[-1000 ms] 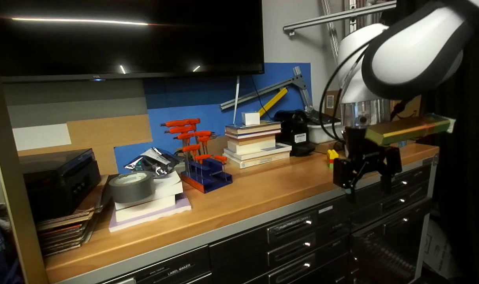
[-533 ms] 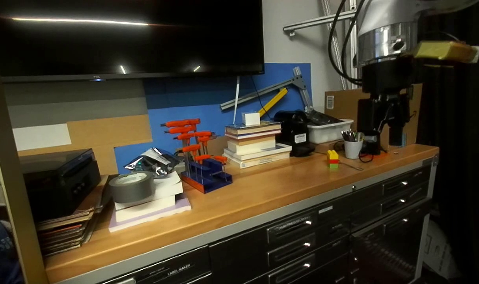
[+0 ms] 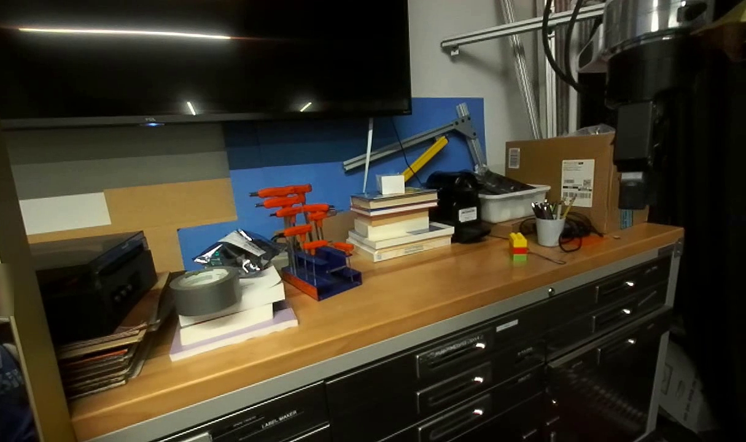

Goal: Put the black objects on the tabletop in the open drawer and then close the drawer

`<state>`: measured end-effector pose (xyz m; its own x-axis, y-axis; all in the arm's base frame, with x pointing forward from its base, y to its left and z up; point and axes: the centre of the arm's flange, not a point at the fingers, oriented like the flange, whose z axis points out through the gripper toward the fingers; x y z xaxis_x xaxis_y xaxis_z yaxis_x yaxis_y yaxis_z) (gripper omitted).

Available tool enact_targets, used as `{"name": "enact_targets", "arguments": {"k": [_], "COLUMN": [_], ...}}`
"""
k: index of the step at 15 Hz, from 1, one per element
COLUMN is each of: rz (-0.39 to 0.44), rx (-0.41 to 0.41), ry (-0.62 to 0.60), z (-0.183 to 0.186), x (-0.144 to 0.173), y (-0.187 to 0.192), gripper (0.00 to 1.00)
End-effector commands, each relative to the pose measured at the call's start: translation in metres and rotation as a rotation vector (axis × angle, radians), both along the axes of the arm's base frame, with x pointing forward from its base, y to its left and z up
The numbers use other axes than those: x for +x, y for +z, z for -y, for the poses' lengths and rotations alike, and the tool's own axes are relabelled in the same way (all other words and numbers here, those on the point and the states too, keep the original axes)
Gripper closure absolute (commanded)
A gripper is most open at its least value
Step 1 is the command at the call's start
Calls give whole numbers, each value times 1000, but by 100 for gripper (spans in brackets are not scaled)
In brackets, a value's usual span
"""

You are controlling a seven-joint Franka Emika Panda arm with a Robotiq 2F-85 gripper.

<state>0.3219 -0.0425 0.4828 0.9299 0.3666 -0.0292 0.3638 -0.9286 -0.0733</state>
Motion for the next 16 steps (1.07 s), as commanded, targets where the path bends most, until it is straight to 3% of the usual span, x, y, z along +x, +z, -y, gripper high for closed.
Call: {"name": "enact_targets", "arguments": {"k": [1, 16], "rz": [-5, -35], "rx": [10, -30], "ry": [3, -23], "z": [11, 16], "x": [-14, -15], "y": [8, -8], "gripper": [0, 0]}}
